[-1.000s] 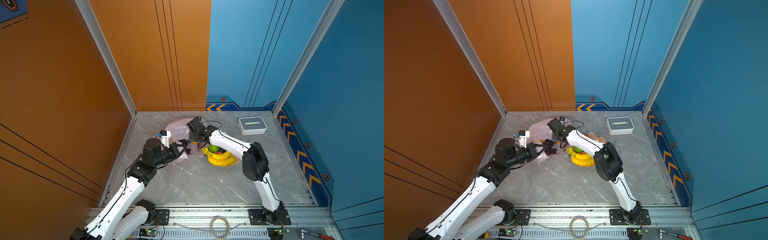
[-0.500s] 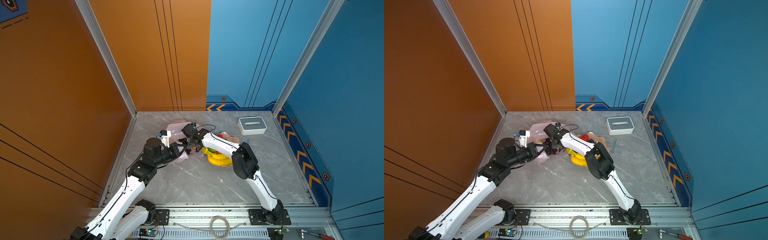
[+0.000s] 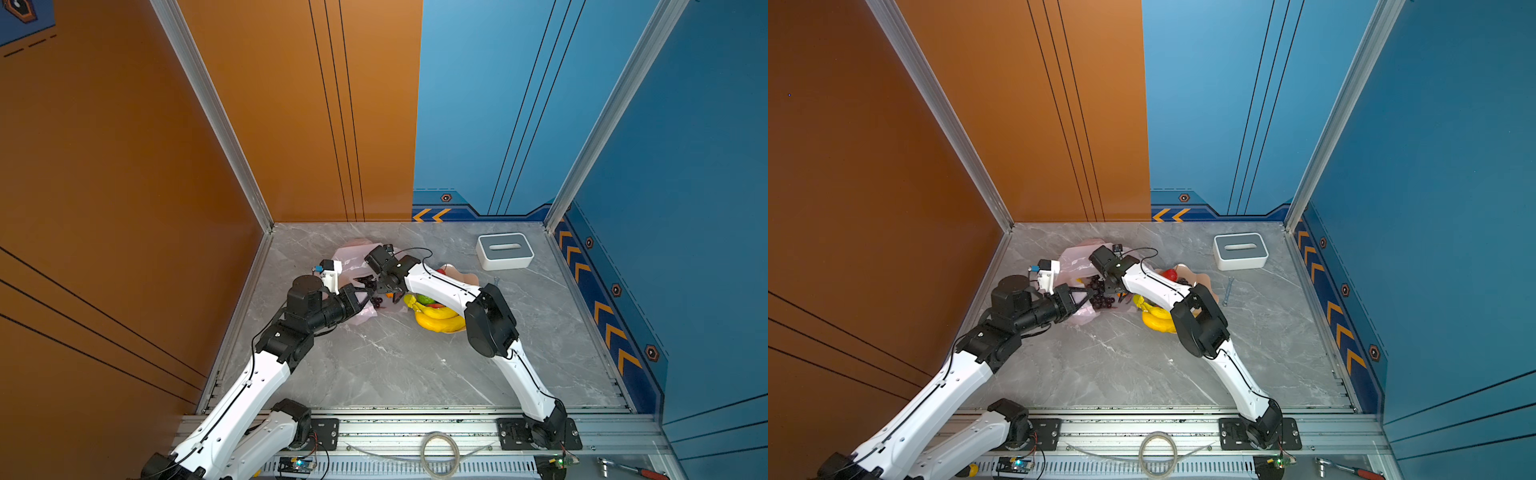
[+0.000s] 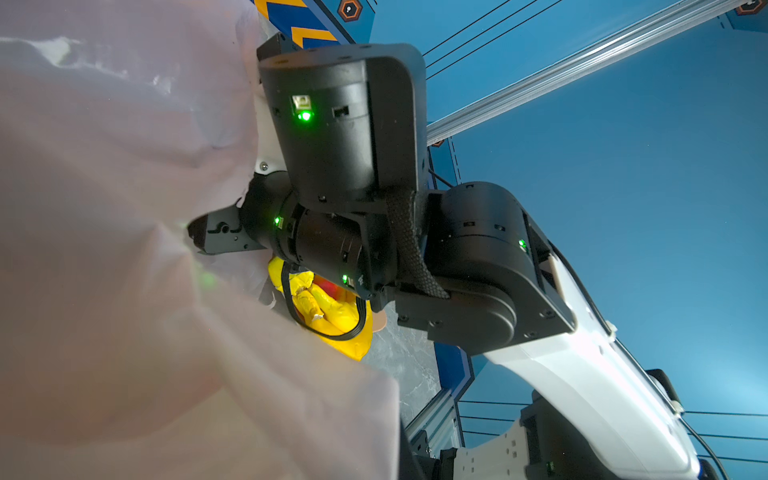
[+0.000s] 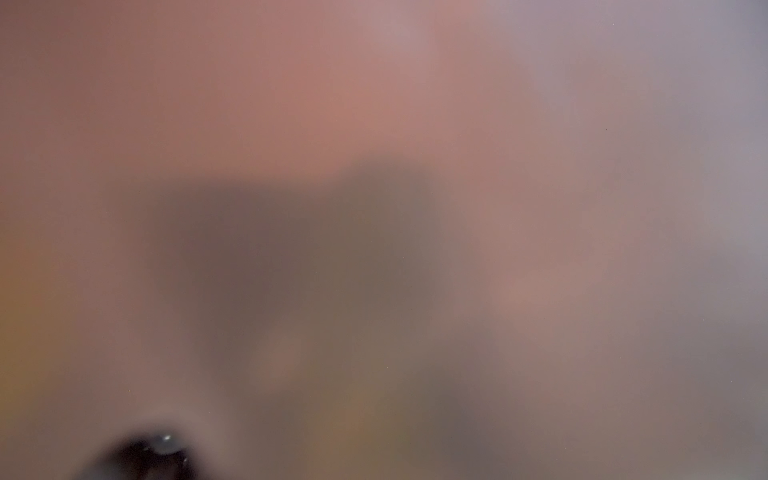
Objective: Place the fruits into the plastic bag
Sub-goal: 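Insert the papaya into the pink bag with the right gripper, then open the right gripper to release the papaya inside the bag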
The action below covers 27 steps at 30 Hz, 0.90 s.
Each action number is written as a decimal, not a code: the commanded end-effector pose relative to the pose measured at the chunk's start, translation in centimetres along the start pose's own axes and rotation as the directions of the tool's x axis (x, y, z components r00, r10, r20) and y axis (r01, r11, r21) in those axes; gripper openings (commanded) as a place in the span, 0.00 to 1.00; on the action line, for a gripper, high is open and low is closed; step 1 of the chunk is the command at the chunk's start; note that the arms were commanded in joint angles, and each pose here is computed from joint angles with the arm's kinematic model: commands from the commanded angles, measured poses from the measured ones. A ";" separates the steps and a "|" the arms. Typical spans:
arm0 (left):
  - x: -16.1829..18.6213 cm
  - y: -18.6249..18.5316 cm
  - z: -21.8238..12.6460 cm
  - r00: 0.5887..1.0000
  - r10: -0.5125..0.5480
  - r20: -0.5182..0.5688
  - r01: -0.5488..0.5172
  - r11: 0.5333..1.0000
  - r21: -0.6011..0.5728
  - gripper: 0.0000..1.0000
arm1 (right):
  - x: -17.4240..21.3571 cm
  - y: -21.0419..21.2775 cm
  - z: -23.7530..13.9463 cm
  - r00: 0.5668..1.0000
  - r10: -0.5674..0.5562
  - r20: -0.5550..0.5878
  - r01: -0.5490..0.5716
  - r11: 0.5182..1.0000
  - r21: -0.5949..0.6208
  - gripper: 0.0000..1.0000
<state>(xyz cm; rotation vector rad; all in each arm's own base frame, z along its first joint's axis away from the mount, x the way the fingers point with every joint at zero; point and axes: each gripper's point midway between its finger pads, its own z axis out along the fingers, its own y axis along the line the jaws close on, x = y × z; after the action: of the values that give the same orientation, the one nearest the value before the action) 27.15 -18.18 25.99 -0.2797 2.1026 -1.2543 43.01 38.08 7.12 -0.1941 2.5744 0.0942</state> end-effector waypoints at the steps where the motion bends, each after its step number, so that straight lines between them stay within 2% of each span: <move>1: -0.3 -0.4 -0.3 1.000 0.008 0.024 -0.008 1.000 0.011 0.00 | 0.3 -0.2 0.3 0.999 -0.019 -0.027 0.019 1.000 0.004 0.50; 12: -0.5 -0.5 -0.8 0.999 0.008 0.036 -0.008 1.000 0.011 0.00 | -0.2 0.1 -0.7 1.000 -0.016 -0.021 0.015 1.000 -0.020 0.59; 17: -0.6 -0.4 -0.8 0.999 0.006 0.038 -0.006 1.000 0.007 0.00 | -1.7 1.2 -4.0 0.999 -0.022 0.023 0.024 0.997 -0.077 0.68; 22: -0.6 -0.3 -0.7 0.999 0.006 0.038 -0.006 1.000 0.009 0.00 | -2.6 2.3 -8.2 0.999 -0.021 0.031 0.026 0.983 -0.180 0.78; 27: -0.8 -0.3 -0.6 0.999 0.003 0.045 -0.004 1.000 0.011 0.00 | -2.0 4.2 -11.4 0.998 -0.014 -0.062 -0.010 0.928 -0.372 0.80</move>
<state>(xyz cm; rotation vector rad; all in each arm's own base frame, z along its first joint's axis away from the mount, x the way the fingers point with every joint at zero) 27.03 -17.85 26.58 -0.2827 2.0792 -1.2546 40.20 40.35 14.52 -0.2968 2.5703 0.3921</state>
